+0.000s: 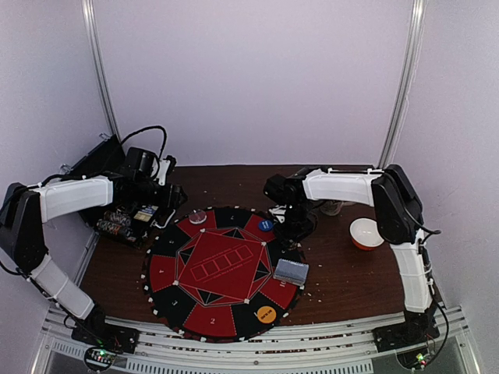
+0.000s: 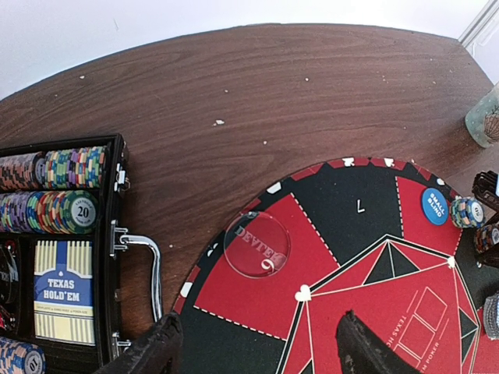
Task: Distribute texas hold em gaming equipment
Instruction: Move the pile of poker chips to the big blind area.
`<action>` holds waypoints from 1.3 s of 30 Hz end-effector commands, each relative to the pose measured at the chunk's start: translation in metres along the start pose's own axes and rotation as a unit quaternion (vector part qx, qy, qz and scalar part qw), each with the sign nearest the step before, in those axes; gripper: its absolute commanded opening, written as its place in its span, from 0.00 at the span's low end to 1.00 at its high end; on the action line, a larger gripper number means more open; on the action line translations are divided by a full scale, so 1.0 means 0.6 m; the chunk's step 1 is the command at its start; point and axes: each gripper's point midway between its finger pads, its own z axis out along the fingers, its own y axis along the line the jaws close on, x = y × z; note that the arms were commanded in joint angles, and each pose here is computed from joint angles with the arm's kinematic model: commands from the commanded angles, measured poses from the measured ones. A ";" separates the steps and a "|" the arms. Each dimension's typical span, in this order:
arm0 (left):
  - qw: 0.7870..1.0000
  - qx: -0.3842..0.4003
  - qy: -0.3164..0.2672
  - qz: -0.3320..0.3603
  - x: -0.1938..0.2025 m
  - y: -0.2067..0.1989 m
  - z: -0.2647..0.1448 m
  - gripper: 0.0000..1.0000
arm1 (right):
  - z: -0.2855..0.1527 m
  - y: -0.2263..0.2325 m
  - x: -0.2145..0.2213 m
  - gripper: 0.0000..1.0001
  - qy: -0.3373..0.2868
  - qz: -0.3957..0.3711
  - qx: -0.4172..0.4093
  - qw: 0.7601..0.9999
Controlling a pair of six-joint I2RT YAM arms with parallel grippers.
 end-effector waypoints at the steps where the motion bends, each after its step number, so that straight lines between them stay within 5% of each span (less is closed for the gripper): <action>1: 1.000 0.002 -0.014 0.011 -0.016 -0.004 -0.004 0.71 | 0.021 0.005 0.019 0.55 0.023 0.003 -0.001 1.000; 17: 1.000 -0.002 -0.017 0.016 -0.020 -0.001 -0.006 0.71 | 0.022 0.055 0.045 0.29 0.043 -0.011 -0.005 0.999; 39: 0.999 -0.005 -0.030 0.017 -0.030 0.001 -0.022 0.73 | 0.031 0.276 0.075 0.24 0.043 -0.122 -0.068 0.989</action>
